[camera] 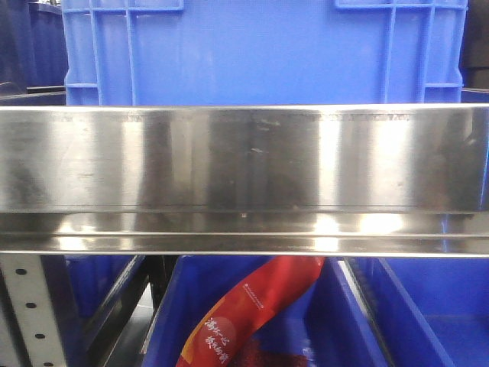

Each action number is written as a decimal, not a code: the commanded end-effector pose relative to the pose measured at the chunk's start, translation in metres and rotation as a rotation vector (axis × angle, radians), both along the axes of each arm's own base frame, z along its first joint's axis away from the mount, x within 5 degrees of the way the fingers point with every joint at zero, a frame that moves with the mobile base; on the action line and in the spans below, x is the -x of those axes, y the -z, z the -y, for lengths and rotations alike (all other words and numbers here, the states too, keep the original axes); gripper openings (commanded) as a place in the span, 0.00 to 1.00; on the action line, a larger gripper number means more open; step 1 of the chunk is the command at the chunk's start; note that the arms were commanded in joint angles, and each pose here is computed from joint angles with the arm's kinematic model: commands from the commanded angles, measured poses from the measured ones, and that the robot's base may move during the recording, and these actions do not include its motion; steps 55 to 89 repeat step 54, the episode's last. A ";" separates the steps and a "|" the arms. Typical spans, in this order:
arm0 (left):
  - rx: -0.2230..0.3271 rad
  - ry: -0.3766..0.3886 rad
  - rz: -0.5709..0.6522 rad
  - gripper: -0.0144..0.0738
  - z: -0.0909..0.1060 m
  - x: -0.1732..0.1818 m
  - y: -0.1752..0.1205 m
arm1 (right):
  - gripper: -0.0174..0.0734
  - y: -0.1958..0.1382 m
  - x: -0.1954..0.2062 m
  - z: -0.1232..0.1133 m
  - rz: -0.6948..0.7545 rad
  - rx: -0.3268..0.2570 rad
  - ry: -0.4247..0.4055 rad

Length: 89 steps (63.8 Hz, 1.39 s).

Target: Grab block from conveyor and place in blue bin

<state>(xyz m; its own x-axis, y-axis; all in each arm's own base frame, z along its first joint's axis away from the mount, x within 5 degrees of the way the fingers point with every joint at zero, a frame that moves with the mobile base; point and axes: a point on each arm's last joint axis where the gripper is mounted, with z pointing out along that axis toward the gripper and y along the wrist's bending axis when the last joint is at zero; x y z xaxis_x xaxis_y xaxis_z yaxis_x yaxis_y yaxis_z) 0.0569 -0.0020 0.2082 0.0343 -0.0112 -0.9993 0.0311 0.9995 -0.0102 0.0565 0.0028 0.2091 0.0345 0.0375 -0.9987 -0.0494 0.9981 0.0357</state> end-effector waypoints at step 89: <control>0.002 -0.005 0.025 0.04 0.000 0.001 -0.002 | 0.01 -0.002 0.000 0.000 0.028 -0.004 0.005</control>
